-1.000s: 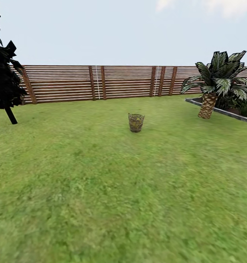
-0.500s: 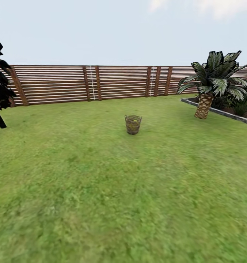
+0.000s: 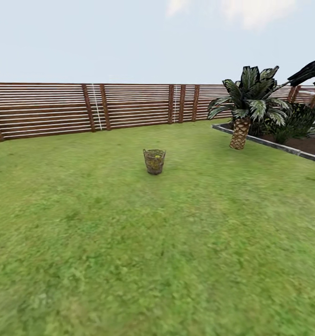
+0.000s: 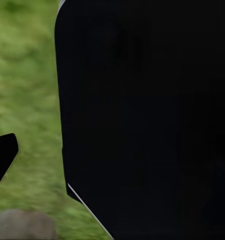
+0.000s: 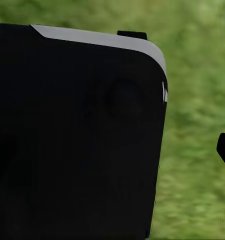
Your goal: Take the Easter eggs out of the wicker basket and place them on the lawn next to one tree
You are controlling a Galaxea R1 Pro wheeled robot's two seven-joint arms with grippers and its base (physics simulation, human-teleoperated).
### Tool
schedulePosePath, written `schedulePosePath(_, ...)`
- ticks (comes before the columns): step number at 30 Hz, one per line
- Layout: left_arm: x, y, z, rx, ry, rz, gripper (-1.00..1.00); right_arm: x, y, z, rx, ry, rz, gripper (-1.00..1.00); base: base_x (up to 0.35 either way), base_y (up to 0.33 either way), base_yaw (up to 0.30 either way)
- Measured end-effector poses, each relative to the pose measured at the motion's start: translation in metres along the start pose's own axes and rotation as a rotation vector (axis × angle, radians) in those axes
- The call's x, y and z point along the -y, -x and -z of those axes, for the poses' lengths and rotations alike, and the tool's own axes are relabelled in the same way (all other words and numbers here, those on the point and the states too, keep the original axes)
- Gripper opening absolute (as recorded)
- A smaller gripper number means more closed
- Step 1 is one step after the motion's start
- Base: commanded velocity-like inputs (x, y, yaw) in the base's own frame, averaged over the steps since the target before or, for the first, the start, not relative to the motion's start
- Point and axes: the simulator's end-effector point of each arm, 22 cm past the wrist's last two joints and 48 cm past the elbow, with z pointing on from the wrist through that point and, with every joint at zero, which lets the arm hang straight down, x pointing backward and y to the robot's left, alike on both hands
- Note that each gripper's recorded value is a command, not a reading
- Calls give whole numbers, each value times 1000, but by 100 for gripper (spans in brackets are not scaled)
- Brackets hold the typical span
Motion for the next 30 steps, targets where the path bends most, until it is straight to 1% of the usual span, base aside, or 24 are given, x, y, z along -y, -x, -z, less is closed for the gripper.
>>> schedulePosePath(4,0,0,0,0,0,0,100,0,0,0,0,0,0,100,307,89,-67)
schedulePosePath(30,0,0,0,0,0,-1,100,6,0,0,0,-11,-5,100,307,89,-1)
